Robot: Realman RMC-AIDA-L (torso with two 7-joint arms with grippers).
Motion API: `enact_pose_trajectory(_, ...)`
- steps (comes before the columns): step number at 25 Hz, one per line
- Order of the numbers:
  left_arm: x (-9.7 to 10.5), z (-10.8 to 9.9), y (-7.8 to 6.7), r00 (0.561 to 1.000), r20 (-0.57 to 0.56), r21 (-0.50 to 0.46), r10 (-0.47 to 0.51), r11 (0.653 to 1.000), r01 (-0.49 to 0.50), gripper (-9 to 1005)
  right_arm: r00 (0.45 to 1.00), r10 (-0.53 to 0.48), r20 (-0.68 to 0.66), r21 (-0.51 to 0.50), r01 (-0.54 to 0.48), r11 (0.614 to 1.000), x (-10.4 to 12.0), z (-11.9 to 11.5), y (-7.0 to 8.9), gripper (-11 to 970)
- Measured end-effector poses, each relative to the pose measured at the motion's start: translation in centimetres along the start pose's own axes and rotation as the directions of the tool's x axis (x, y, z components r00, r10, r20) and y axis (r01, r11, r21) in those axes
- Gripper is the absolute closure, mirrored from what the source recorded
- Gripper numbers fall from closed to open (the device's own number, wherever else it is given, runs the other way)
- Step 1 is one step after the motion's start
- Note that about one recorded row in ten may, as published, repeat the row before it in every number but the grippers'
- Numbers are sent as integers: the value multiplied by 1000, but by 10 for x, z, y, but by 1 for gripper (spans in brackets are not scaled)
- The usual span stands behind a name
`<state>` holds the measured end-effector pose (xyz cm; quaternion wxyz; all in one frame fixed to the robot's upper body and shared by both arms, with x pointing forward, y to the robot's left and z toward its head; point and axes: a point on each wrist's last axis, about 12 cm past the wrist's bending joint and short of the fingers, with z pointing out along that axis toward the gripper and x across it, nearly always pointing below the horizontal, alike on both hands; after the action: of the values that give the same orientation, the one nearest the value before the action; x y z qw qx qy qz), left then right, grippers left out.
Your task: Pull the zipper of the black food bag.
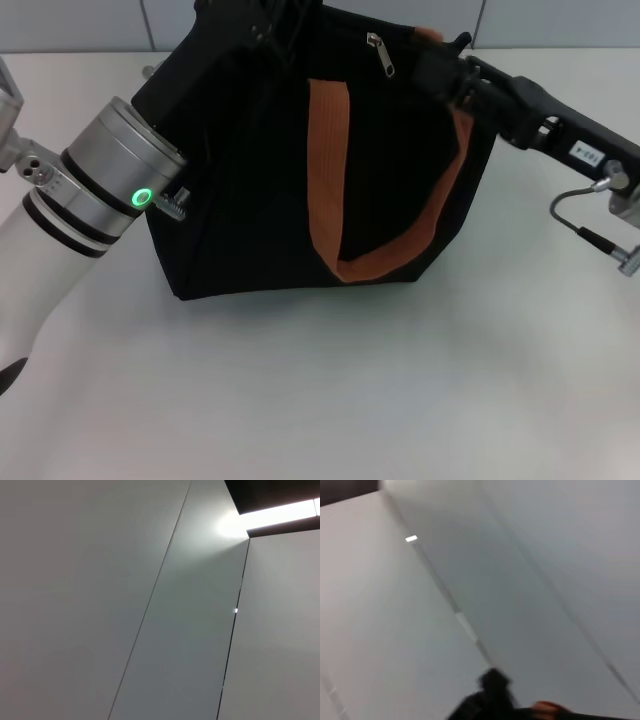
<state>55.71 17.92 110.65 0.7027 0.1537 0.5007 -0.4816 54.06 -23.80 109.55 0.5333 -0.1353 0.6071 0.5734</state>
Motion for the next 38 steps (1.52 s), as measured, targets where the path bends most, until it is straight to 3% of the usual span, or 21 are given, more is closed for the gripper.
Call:
enact_pose_trajectory(5,1,2,-1,1000,1,4,-7,1000,7,820,994,112,-4,76,-112,991,2,-1,-9,357)
enact_pose_trajectory(18,1,3,-2,1000,2,8,-8,1000,8,817,991,99,-86,45,-95,994,-1,33,-11,358)
enact_pose_trajectory(30,1,3,-2,1000,1,9,-7,1000,7,815,988,103,-117,-10,-104,994,3,37,-4,358)
enact_pose_trajectory(38,1,4,-2,1000,1,10,-6,1000,6,814,987,98,-126,25,-96,995,3,37,-8,357)
